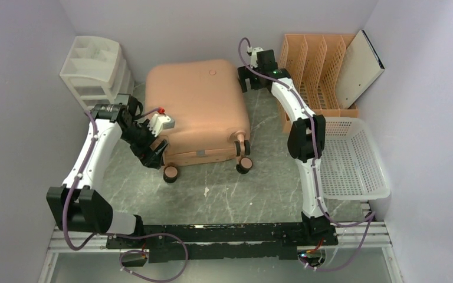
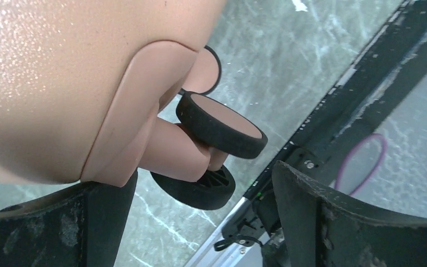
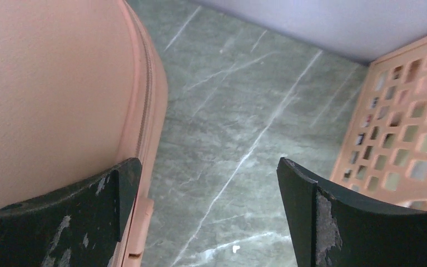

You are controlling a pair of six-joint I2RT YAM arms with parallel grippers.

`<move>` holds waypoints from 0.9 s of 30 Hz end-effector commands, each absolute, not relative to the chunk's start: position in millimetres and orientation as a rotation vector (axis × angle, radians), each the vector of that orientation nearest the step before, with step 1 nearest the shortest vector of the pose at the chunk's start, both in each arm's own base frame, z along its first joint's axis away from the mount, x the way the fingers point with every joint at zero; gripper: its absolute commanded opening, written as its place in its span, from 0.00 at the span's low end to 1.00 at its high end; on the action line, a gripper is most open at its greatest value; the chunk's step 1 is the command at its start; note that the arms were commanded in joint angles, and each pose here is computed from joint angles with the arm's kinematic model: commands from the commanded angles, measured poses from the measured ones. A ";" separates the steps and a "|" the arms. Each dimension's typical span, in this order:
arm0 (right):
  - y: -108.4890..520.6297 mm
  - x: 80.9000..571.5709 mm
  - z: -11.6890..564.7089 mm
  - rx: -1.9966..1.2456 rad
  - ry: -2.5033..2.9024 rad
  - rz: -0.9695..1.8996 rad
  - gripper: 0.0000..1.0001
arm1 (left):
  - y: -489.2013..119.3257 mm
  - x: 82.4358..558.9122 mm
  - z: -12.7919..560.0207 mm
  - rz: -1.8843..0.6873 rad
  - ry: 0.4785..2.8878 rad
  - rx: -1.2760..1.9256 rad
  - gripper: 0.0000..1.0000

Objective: Open, take out, and arrange the luggage
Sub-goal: Adjust the luggage at the center of the board.

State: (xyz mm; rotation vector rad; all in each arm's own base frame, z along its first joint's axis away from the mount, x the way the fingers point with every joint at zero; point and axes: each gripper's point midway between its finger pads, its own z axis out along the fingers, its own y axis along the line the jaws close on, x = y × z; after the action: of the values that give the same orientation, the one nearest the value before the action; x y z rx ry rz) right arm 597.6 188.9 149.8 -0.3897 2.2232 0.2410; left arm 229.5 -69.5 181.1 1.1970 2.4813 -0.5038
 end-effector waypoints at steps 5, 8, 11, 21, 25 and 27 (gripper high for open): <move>188.6 579.9 318.2 -0.359 1.885 0.123 1.00 | -166.8 226.2 213.7 -1.067 2.154 1.309 0.96; 157.7 549.8 355.7 -0.353 1.864 0.073 1.00 | -190.0 224.8 219.9 -1.109 2.095 1.346 0.96; 142.1 504.6 363.4 -0.411 1.881 0.061 1.00 | -205.6 225.7 230.0 -1.096 2.021 1.401 0.96; 125.4 356.3 306.6 -0.667 1.914 0.164 1.00 | -132.9 277.1 244.7 -0.569 1.919 1.211 0.96; 127.8 324.4 302.3 -0.710 1.883 0.229 1.00 | -110.3 268.4 198.7 -0.511 1.974 1.262 0.97; 132.1 313.3 296.6 -0.724 1.867 0.274 1.00 | -102.1 263.0 181.7 -0.522 1.990 1.278 0.94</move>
State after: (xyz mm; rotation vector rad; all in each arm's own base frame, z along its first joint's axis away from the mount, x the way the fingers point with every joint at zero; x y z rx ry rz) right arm 334.3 120.4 285.1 -0.6574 1.9631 0.1863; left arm 254.7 -119.5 213.0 1.1951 2.0133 -0.5948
